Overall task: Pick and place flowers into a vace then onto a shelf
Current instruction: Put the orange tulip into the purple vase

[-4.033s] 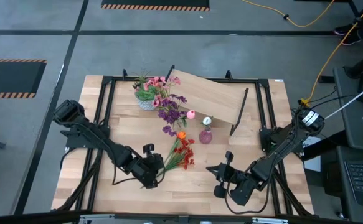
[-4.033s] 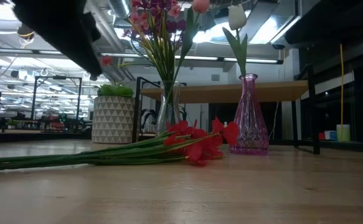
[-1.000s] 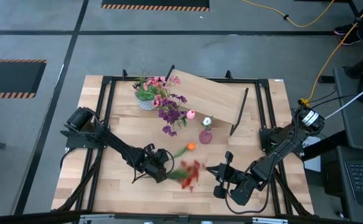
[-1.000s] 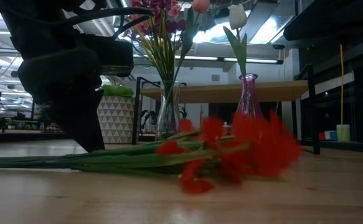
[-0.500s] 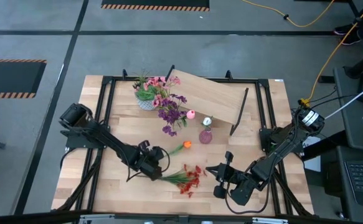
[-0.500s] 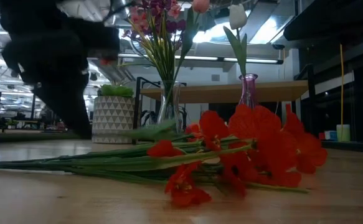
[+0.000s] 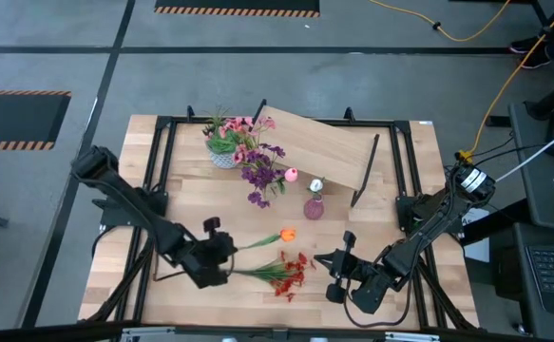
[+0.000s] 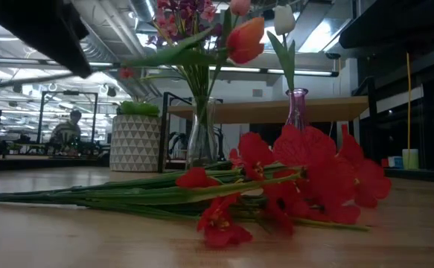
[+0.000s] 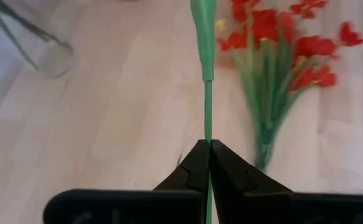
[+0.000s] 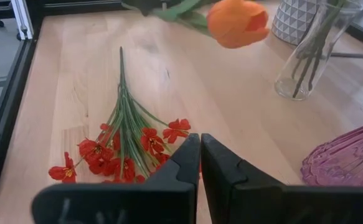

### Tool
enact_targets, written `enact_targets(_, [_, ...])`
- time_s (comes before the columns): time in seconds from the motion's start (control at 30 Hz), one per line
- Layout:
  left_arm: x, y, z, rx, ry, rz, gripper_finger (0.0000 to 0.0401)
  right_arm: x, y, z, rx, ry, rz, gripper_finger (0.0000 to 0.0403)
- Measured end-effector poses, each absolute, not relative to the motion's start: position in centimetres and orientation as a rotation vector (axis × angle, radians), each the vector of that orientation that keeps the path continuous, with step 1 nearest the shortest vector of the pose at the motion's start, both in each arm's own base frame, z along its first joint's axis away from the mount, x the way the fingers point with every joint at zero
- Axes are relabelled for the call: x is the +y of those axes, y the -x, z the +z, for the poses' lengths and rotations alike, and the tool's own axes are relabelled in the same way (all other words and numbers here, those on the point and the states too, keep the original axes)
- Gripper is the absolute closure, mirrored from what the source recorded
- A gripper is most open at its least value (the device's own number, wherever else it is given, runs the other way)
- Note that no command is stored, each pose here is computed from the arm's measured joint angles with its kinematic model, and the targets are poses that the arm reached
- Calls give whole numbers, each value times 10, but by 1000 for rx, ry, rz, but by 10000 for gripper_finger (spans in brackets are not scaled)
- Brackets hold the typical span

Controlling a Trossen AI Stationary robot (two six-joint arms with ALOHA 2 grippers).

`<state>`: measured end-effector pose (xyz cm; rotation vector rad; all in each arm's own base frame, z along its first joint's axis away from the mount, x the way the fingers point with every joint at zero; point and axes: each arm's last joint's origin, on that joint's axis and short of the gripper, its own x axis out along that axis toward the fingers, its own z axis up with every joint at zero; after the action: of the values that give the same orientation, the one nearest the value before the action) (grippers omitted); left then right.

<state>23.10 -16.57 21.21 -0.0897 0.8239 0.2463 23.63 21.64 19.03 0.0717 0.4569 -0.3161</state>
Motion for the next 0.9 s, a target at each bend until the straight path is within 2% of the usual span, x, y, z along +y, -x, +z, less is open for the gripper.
enact_targets(0.2, [-160, -215, 221, 715, 102, 147, 399, 218, -238, 193, 442, -56, -297, 384])
enact_targets(0.53, [-156, -212, 210, 436, 41, -15, 399, 217, -243, 196, 412, -86, -297, 384])
enact_targets(0.9, [-134, -226, 210, 222, -1, -49, 399, 209, -283, 213, 241, 49, -210, 381])
